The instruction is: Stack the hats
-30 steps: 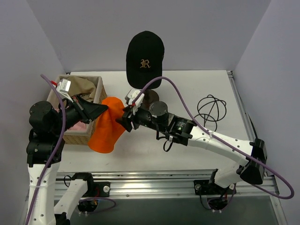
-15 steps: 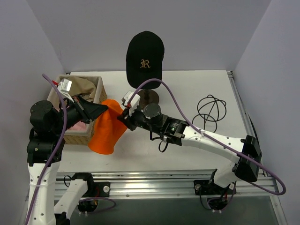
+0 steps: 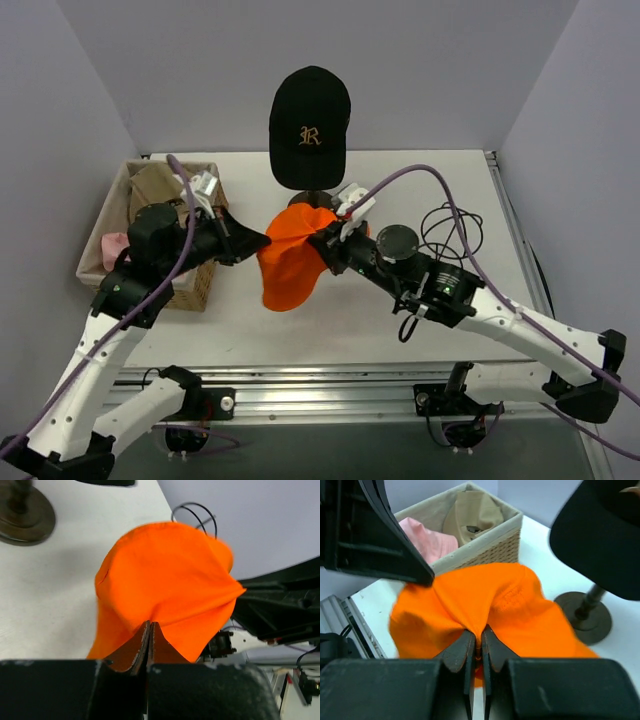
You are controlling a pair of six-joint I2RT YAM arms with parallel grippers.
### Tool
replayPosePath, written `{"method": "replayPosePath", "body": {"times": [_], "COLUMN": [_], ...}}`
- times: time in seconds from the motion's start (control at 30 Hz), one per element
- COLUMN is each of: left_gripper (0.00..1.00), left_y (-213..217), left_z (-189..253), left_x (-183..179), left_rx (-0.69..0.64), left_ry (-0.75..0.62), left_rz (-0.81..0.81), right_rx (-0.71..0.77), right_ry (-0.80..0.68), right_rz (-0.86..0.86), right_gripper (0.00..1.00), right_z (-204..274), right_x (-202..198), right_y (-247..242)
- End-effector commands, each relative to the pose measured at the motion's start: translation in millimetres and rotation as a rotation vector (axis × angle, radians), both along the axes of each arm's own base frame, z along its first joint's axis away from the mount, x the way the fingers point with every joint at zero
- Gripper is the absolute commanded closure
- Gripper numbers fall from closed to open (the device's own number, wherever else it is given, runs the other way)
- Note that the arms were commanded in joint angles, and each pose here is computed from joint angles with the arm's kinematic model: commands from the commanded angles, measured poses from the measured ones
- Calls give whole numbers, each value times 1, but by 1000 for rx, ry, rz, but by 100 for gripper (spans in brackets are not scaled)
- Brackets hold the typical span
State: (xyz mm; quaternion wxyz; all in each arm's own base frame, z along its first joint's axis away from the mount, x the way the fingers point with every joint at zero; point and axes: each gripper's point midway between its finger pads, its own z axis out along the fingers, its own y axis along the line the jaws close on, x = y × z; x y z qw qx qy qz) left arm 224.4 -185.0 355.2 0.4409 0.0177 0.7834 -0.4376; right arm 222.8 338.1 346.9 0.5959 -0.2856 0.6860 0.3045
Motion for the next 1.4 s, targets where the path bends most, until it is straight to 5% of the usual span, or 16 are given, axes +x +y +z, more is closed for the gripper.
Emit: {"method": "replayPosePath", "body": {"times": [0.0,0.3,0.6,0.97,1.37], "left_gripper": [98,98,98,98,98], "left_y": [-11,-107,-181,-248,-303], "left_z": [16,30,59,86,43], "left_x": [21,24,81,128,148], "left_rx": [35,45,73,55,69], "left_ry": [-109,-161,-271,-379,-357], "left_rz": [112,15,3,-41,-159], "right_rx": [-1,-17,-99,-122,-77], "right_ry": [-15,-45,-141,-78,80], "right_rz": [-172,-458,-835,-978,-1113], "right_gripper": [100,100,100,100,100], "right_z": [20,35,46,47,9], "right_x": [7,3,47,113,102], "right_y": [-50,-150,-228,-293,-353]}}
